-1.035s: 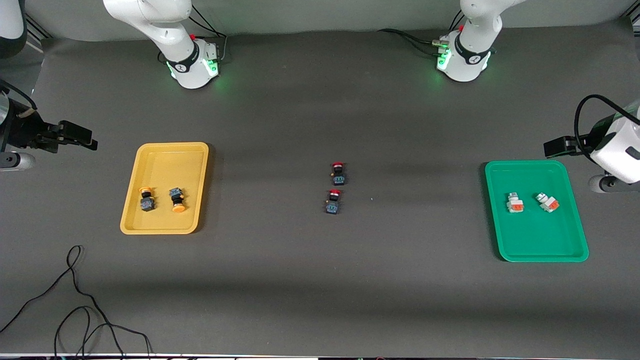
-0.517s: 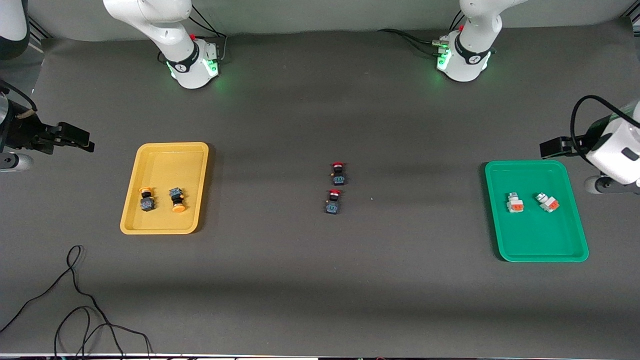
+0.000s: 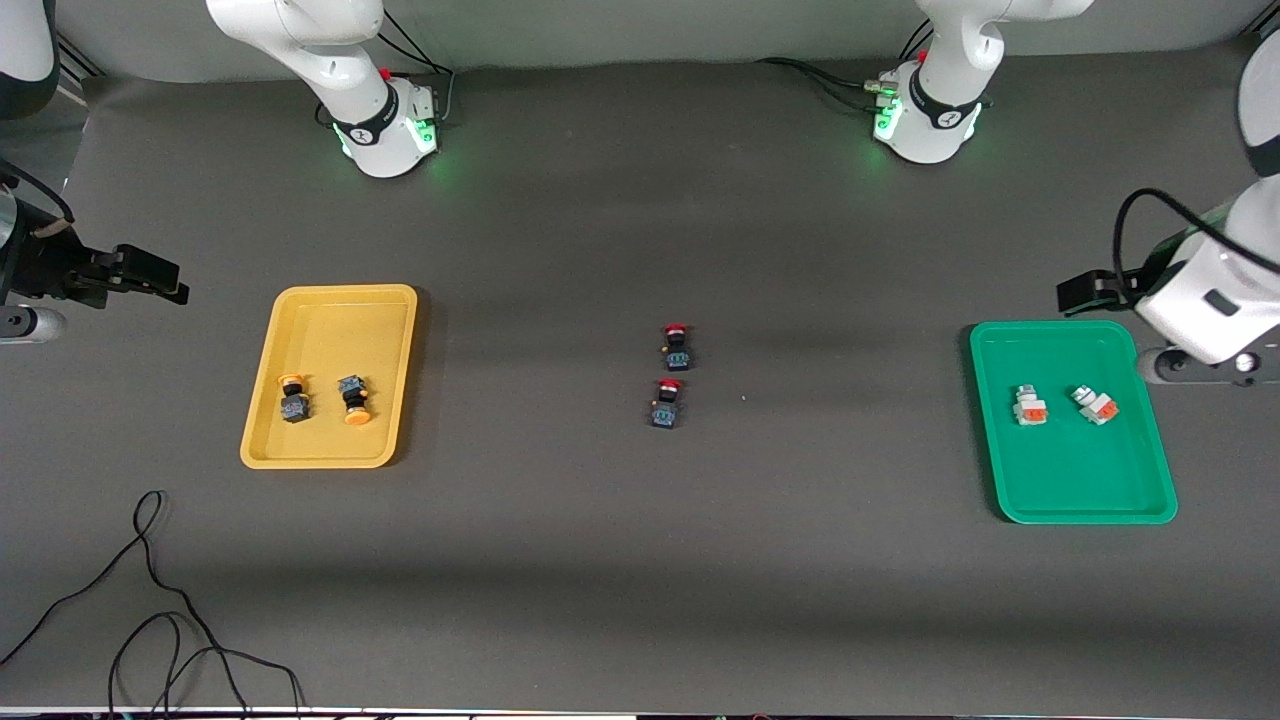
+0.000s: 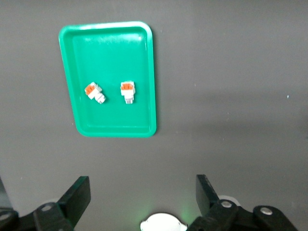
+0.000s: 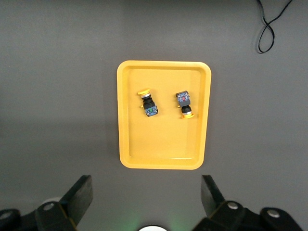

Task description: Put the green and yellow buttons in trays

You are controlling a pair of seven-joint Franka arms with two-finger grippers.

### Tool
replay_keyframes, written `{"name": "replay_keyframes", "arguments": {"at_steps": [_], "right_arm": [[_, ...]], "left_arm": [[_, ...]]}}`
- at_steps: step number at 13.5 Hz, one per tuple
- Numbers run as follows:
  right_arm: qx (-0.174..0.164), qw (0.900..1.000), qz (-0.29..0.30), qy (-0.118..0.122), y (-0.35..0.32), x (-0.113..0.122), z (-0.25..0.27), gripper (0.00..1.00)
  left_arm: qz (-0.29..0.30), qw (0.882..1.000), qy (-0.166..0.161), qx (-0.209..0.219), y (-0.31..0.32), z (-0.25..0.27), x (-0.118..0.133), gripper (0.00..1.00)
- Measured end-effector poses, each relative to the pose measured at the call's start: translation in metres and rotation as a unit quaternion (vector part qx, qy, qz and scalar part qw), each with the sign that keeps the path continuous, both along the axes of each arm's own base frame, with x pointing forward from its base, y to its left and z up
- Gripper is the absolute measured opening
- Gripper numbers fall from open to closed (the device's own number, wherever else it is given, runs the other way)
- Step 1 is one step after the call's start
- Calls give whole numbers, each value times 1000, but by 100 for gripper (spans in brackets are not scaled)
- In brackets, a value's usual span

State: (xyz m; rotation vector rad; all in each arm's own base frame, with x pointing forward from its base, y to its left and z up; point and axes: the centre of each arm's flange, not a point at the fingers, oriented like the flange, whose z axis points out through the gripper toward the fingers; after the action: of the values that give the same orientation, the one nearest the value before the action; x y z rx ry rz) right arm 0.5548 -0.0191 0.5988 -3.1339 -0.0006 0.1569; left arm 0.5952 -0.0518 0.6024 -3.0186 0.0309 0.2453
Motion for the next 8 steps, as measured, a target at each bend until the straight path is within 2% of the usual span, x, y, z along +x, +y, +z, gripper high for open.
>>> {"name": "replay_keyframes", "arguments": {"at_steps": [3,5,8], "right_arm": [[0,1000,-1,1,-1,0,-1,100],[0,1000,-1,1,-1,0,-1,100],[0,1000,-1,1,-1,0,-1,100]], "left_arm": [[-12,999,-49,-12,12,-8,-19,98],[-18,998,-59,-16,12,-17,-36,98],[-31,997,-61,-17,-1,-20,-45,99]]}}
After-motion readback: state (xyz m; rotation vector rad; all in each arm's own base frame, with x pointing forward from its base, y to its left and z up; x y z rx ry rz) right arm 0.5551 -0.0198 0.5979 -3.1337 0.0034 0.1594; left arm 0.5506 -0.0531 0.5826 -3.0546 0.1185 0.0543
